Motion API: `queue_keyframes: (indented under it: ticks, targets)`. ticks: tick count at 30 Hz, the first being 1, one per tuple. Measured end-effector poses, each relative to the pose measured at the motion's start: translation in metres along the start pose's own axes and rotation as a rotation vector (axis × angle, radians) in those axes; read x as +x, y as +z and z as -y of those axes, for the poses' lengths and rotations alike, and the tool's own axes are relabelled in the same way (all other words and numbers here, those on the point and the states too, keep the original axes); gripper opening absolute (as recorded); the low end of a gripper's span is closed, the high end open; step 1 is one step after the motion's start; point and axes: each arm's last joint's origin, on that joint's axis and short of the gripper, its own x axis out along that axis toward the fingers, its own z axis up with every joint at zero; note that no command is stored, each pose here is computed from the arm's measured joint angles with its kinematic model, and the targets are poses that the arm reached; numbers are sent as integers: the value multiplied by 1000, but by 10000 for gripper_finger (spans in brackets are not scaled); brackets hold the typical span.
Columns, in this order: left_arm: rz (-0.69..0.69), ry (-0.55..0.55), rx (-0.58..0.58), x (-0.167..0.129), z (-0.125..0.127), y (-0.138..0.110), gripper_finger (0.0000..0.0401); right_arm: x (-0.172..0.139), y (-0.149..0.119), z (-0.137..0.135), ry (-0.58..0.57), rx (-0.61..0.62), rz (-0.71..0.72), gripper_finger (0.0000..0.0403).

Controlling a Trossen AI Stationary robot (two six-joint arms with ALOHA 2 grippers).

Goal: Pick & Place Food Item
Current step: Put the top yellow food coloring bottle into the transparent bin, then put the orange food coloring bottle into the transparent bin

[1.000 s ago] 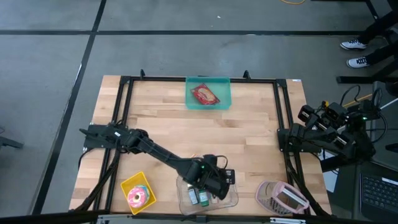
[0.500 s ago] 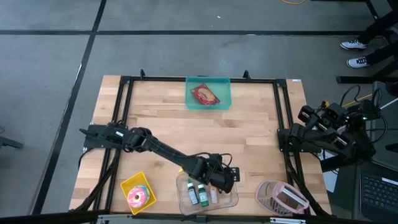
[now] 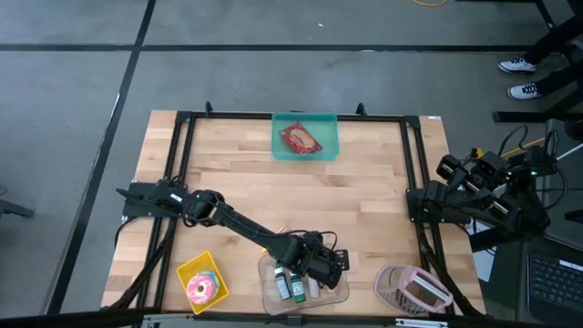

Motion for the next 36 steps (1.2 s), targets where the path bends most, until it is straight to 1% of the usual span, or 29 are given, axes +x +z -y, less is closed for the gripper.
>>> queue_keyframes:
  ticks: [6,10,13,16,18,20,22,25,29,31,33,36]
  targets:
    - [-10,-33,-12,0,3,-1,191,0,0,0,-2,3,-3,165]
    - [36,-68,9,-4,8,0,204,0,-1,0,-3,4,-4,165]
    - [120,-153,55,-16,21,1,205,0,-1,0,-3,4,-4,165]
    - [250,-235,149,-30,34,4,200,0,-1,0,-3,4,-4,165]
    - [339,-300,191,-43,42,8,195,0,-1,0,-3,4,-4,165]
    - [428,-328,222,-60,48,13,190,0,0,0,-6,7,-1,165]
    - [515,-333,289,-79,52,18,187,0,0,1,-9,15,1,165]
    - [599,-300,405,-106,57,28,185,0,0,1,-13,20,3,165]
    - [607,-191,586,-142,58,52,185,0,0,1,-33,14,16,165]
    - [572,-117,691,-160,56,66,185,0,0,2,-37,0,14,165]
    - [494,-26,787,-176,51,81,185,0,-1,2,-43,-8,10,165]
    - [346,119,866,-190,39,100,185,0,-1,3,-51,-5,11,165]
